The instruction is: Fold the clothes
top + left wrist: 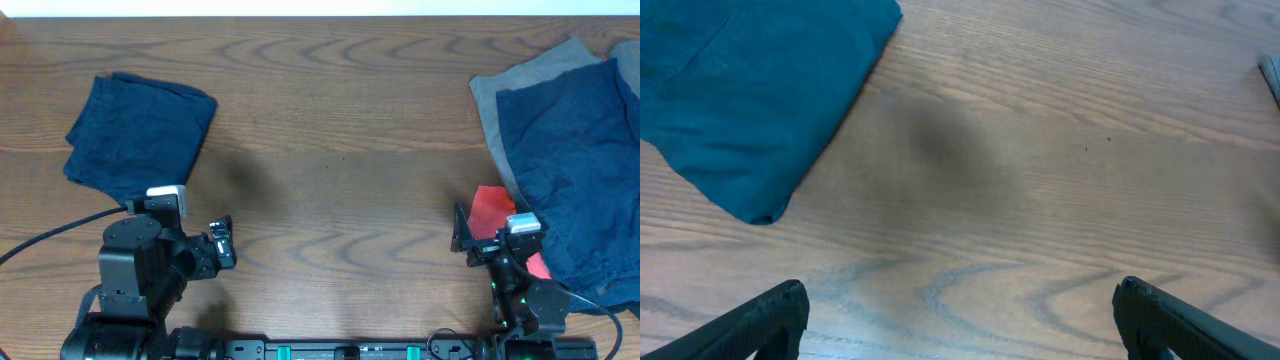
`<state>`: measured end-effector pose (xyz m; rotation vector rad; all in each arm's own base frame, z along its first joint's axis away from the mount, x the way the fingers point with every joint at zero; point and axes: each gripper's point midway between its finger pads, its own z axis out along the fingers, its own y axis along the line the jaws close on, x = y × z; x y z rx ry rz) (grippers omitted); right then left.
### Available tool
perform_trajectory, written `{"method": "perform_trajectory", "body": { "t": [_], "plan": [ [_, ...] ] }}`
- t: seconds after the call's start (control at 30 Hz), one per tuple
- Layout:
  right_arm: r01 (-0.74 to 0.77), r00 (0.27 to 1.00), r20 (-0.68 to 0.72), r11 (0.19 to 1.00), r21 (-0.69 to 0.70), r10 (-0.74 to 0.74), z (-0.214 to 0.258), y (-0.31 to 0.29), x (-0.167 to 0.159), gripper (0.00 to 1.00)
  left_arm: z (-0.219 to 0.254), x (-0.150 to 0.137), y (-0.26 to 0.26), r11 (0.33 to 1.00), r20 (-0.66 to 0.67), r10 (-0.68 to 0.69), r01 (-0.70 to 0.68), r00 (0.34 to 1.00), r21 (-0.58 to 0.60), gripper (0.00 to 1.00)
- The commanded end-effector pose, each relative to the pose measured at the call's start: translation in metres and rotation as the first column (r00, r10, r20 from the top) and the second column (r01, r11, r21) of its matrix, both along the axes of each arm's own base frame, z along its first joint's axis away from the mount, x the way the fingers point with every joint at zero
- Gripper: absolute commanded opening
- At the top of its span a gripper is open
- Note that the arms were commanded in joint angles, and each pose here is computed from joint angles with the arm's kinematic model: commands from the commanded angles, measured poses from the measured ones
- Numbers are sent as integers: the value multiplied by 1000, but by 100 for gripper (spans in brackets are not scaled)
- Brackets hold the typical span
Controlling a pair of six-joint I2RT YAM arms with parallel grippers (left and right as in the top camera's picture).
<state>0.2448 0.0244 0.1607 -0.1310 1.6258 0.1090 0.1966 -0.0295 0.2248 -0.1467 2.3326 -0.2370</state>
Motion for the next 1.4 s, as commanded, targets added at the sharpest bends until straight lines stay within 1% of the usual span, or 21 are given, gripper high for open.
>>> {"method": "perform_trajectory", "body": {
  "t": [0.0, 0.87, 1.0, 1.1, 1.17, 1.27, 1.37],
  "plan": [
    [-12, 1000, 4, 1000, -19, 12, 0, 3, -1, 99, -1, 0, 1, 1000, -3, 11, -11, 1000, 2, 98],
    [-12, 1000, 3, 1000, -19, 12, 0, 3, -1, 99, -1, 0, 1, 1000, -1, 11, -11, 1000, 1, 98],
    [-12, 1000, 3, 1000, -19, 12, 0, 3, -1, 99, 3, -4, 2, 1000, 21, 11, -11, 1000, -1, 98],
    [-12, 1000, 3, 1000, -19, 12, 0, 3, -1, 99, 1, -11, 8, 999, 26, 19, -20, 999, 37, 98],
    [-12, 1000, 3, 1000, -19, 12, 0, 3, -1, 99, -1, -14, 10, 999, 42, 25, -27, 999, 38, 98],
    [-12, 1000, 3, 1000, -19, 12, 0, 3, -1, 99, -11, -16, 13, 998, 69, 42, -45, 997, 38, 98],
    [-12, 1000, 3, 1000, -20, 12, 0, 3, -1, 99, -29, -12, 15, 998, 124, 55, -59, 991, 29, 98]
  ]
}}
